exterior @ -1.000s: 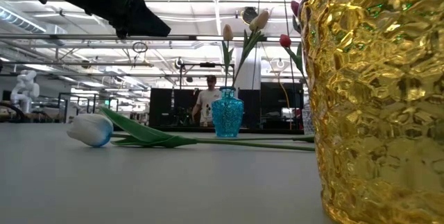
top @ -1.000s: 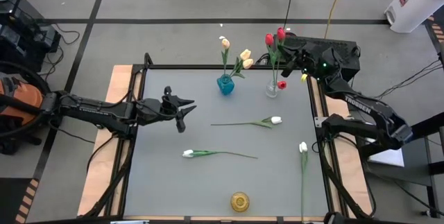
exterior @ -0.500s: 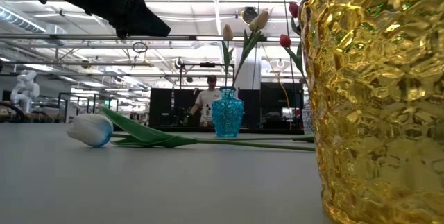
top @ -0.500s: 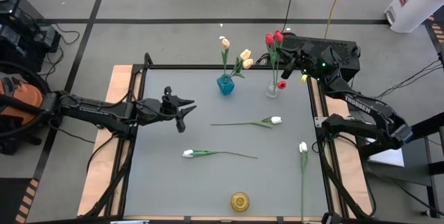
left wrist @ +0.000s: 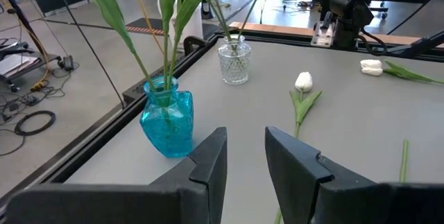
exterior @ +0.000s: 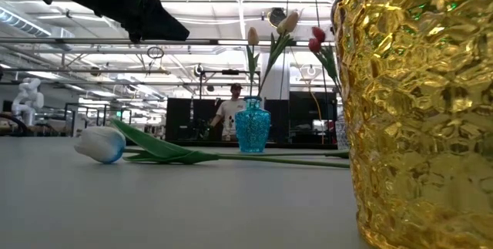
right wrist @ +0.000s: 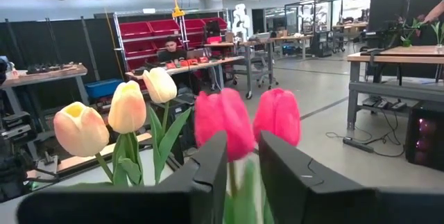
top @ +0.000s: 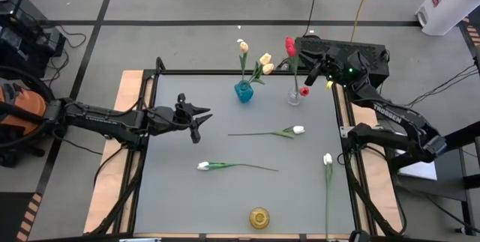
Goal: Sort flowers into vase by color
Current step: Put the bottom right white flower into the yellow vase
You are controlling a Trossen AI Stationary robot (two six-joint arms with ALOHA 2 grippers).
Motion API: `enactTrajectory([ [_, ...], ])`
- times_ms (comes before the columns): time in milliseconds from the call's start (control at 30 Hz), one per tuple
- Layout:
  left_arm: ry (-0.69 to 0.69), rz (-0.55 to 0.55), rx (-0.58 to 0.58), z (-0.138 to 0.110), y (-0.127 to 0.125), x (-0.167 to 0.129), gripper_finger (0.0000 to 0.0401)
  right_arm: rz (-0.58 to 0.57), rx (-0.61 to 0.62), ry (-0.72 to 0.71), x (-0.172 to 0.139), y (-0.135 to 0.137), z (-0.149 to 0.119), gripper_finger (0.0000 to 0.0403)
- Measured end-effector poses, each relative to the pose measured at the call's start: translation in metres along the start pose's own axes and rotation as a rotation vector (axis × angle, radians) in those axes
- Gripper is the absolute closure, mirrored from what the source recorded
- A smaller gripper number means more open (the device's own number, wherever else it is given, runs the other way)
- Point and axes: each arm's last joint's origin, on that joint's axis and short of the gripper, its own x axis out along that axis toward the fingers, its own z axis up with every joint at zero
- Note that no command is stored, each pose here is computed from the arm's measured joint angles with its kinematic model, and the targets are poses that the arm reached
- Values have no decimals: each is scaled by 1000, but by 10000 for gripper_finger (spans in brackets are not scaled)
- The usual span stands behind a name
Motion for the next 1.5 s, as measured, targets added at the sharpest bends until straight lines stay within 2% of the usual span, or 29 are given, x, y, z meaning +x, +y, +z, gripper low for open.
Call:
enactTrajectory([
  [300, 3, 0, 1, 0, 0, 0, 294, 1, -35, -10, -21, 10, 13, 294],
  [600, 3, 0, -2, 0, 0, 0, 294, 1, -70, -17, -52, 23, 25, 291],
  [900, 11, -29, -47, -1, -1, 0, 294, -10, -47, 89, -76, 30, 19, 291],
  [1200, 66, -46, -104, -8, -4, 4, 294, -13, -35, 109, -105, 41, 19, 291],
  [1400, 124, -52, -76, -18, -12, 15, 294, -17, 4, 145, -129, 49, 13, 291],
  [1500, 156, -55, -84, -24, -16, 20, 294, 32, 24, 134, -139, 54, 12, 291],
])
